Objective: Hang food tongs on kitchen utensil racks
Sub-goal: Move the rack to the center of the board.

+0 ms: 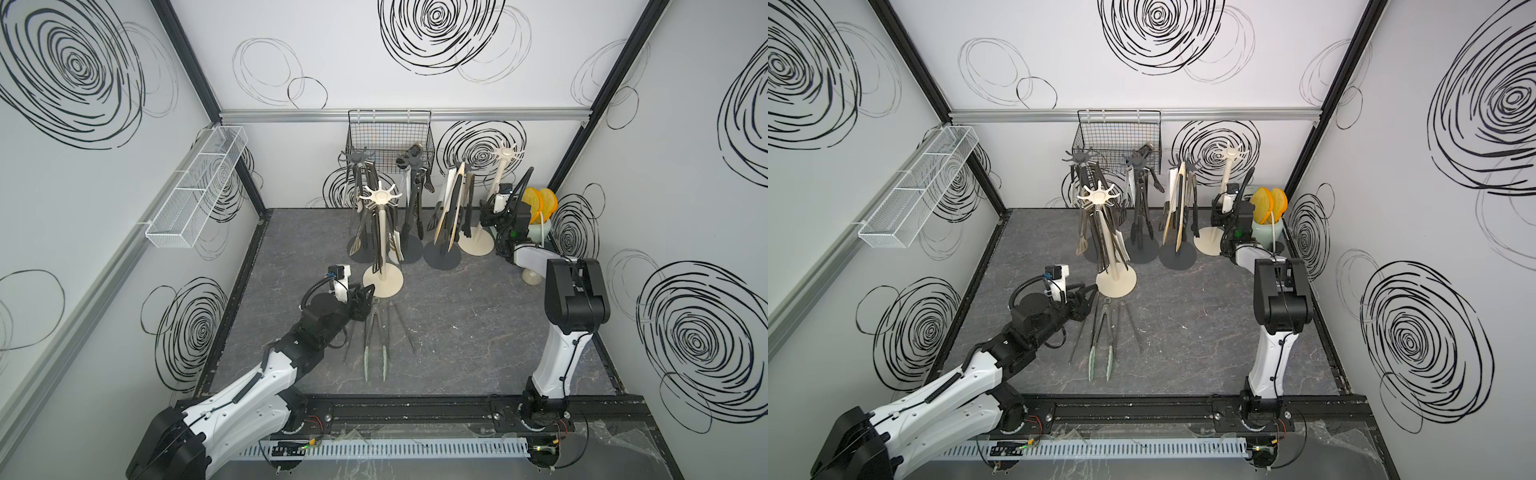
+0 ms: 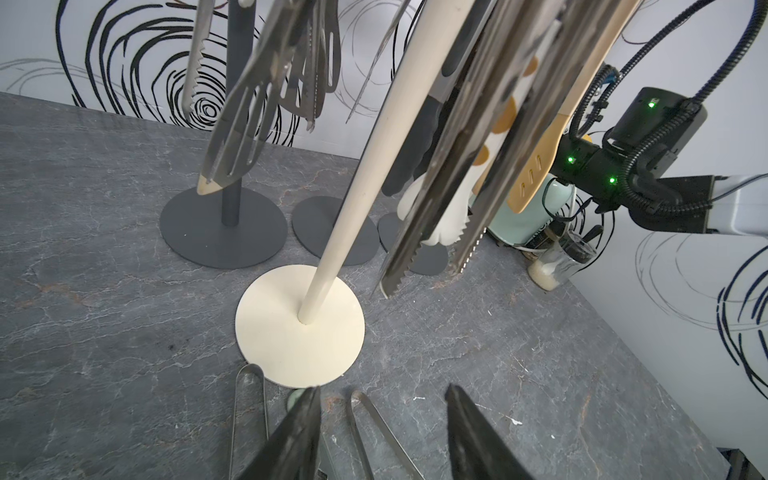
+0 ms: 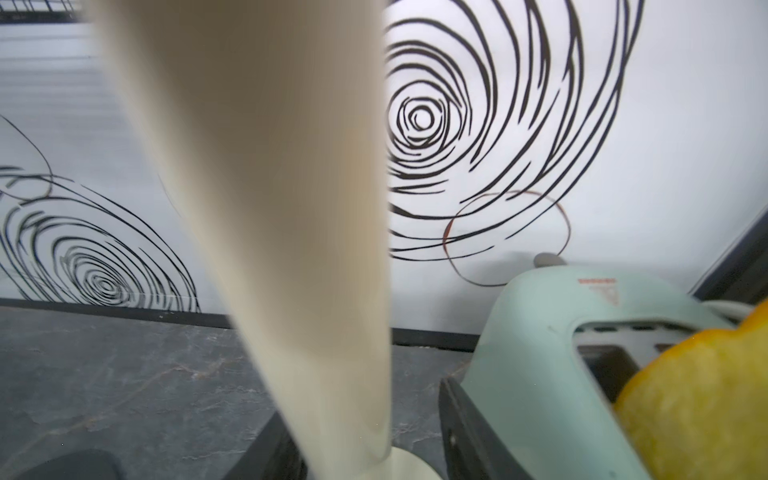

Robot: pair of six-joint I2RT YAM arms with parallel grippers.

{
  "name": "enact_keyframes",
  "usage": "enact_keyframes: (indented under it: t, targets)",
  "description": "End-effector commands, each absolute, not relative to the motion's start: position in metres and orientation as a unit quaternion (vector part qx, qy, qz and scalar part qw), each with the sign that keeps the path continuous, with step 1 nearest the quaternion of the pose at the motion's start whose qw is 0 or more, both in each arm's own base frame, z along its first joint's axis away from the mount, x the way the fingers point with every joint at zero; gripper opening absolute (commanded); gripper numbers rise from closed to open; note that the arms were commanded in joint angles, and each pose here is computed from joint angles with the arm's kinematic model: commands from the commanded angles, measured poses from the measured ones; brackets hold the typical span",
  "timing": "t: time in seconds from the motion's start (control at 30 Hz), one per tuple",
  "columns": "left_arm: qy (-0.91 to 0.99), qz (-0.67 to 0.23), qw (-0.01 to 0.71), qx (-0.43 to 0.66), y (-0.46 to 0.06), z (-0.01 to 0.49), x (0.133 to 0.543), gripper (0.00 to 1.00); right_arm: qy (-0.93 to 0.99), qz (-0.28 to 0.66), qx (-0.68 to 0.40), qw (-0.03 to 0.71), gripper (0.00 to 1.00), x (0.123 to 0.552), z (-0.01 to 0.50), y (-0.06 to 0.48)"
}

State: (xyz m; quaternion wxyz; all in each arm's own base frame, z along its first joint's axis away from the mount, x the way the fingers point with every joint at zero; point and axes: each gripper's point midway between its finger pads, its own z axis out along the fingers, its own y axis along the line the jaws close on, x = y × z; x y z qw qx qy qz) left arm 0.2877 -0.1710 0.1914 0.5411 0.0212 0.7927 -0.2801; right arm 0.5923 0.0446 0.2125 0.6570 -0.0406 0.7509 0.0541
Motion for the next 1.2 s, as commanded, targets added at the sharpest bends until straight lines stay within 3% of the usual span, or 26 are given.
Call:
enact_keyframes:
  t: [0.0, 0.23, 0.5, 0.83, 1.17]
  targets:
    - [0.77, -0.291, 0.568, 0.02, -0.172, 0.214, 0.294, 0.52, 0.726, 0.057, -0.048, 0.684, 0.4, 0.596, 0.233, 0.045]
    - [0.772, -0.287, 0.566, 0.02, -0.171, 0.212, 0.292, 0.52, 0.725, 0.059, -0.048, 0.685, 0.0, 0.587, 0.24, 0.045]
    - [0.774, -0.284, 0.566, 0.018, -0.167, 0.208, 0.289, 0.52, 0.719, 0.06, -0.047, 0.691, 0.0, 0.562, 0.254, 0.045]
    - [0.779, -0.286, 0.558, 0.018, -0.167, 0.202, 0.287, 0.51, 0.733, 0.048, -0.042, 0.677, 0.0, 0.495, 0.259, 0.053]
    - [0.78, -0.284, 0.557, 0.017, -0.164, 0.197, 0.283, 0.51, 0.721, 0.072, -0.064, 0.687, 0.0, 0.418, 0.268, 0.11]
